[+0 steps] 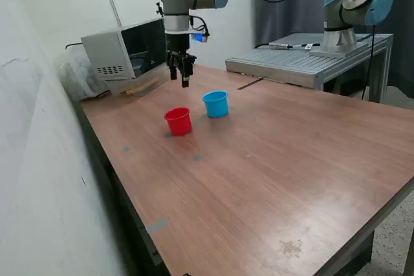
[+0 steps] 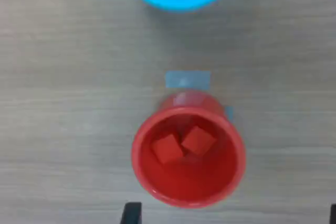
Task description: Place red objects in the red bin, and blue objects in the blue bin.
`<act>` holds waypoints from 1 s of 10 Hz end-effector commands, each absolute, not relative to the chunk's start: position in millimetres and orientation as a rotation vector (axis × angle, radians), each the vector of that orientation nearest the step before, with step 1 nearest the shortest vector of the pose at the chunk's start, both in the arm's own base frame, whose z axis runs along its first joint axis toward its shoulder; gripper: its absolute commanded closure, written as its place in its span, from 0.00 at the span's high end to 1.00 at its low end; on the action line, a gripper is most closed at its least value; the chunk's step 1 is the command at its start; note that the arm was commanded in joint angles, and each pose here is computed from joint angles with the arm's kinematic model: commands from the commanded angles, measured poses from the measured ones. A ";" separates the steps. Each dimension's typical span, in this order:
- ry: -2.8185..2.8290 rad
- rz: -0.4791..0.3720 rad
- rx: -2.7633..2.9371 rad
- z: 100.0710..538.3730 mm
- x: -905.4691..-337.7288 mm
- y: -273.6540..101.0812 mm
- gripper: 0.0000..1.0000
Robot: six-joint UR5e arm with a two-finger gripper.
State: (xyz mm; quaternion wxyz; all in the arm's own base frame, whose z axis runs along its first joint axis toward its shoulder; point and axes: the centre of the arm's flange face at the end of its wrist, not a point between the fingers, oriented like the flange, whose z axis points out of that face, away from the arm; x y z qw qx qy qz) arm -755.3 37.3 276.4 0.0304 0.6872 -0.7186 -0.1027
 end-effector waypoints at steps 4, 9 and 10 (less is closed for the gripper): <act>-2.229 -0.205 2.163 467.6 -599.1 -77.3 1.00; -2.220 -0.078 2.274 523.2 -431.1 -172.2 1.00; -2.219 -0.065 2.289 520.2 -402.1 -171.9 1.00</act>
